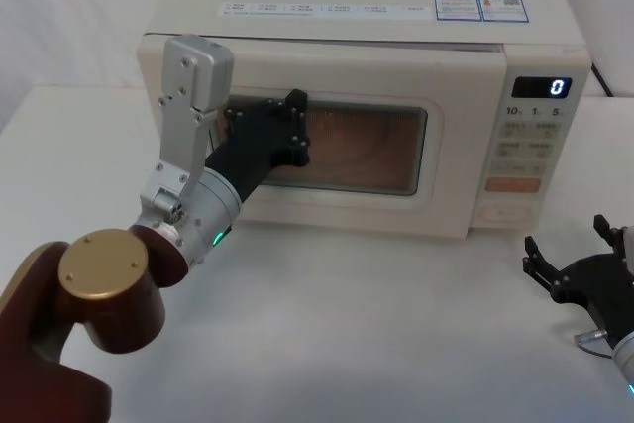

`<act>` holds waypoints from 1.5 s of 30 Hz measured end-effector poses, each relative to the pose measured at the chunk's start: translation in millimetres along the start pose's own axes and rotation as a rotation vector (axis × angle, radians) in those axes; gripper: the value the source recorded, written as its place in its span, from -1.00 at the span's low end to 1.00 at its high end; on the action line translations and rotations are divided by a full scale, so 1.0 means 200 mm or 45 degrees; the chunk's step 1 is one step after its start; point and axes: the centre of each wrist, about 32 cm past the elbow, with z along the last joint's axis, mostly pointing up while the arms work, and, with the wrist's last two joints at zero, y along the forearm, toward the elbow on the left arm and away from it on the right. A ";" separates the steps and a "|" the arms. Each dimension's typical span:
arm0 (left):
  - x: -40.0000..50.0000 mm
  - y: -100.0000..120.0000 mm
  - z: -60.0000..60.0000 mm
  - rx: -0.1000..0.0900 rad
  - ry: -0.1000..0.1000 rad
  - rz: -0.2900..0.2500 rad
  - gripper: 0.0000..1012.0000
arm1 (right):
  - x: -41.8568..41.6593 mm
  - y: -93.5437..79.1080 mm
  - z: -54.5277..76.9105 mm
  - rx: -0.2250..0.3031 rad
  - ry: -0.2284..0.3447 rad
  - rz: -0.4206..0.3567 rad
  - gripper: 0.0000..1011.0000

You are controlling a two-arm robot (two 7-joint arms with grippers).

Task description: Press the button to open the microwave door with one hand; close the microwave door with the other hand.

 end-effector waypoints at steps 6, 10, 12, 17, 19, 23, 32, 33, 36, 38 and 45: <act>0.004 -0.01 0.00 0.001 0.003 0.005 -1.00 | 0.000 0.00 0.00 0.000 0.000 0.000 0.98; 0.007 -0.01 -0.01 0.002 0.005 0.008 -1.00 | 0.000 0.00 0.00 0.000 0.000 0.000 0.98; 0.009 -0.01 -0.01 0.003 0.005 0.010 -1.00 | 0.000 0.00 0.00 0.000 0.000 0.000 0.98; 0.014 -0.01 -0.01 0.002 0.005 0.013 -1.00 | 0.000 0.00 0.00 0.000 0.000 0.000 0.98; 0.019 -0.02 -0.01 0.002 0.005 0.017 -1.00 | 0.000 0.00 0.00 0.000 0.000 0.000 0.98; 0.022 -0.02 -0.01 0.000 0.006 0.020 -1.00 | 0.000 0.00 0.00 0.000 0.000 0.000 0.98; 0.035 -0.03 -0.01 -0.005 0.006 0.027 -1.00 | 0.000 0.00 0.00 0.000 0.000 0.000 0.98; 0.036 -0.03 -0.01 -0.005 0.006 0.027 -1.00 | 0.000 0.00 0.00 0.000 0.000 0.000 0.98; 0.040 -0.04 -0.01 -0.006 0.007 0.028 -1.00 | 0.000 0.00 0.00 0.000 0.000 0.000 0.98; 0.040 -0.04 -0.01 -0.006 0.008 0.028 -1.00 | 0.000 0.00 0.00 0.000 0.000 0.000 0.98; 0.031 -0.03 -0.01 -0.011 0.017 0.026 -1.00 | 0.000 0.00 0.00 0.000 0.000 0.000 0.98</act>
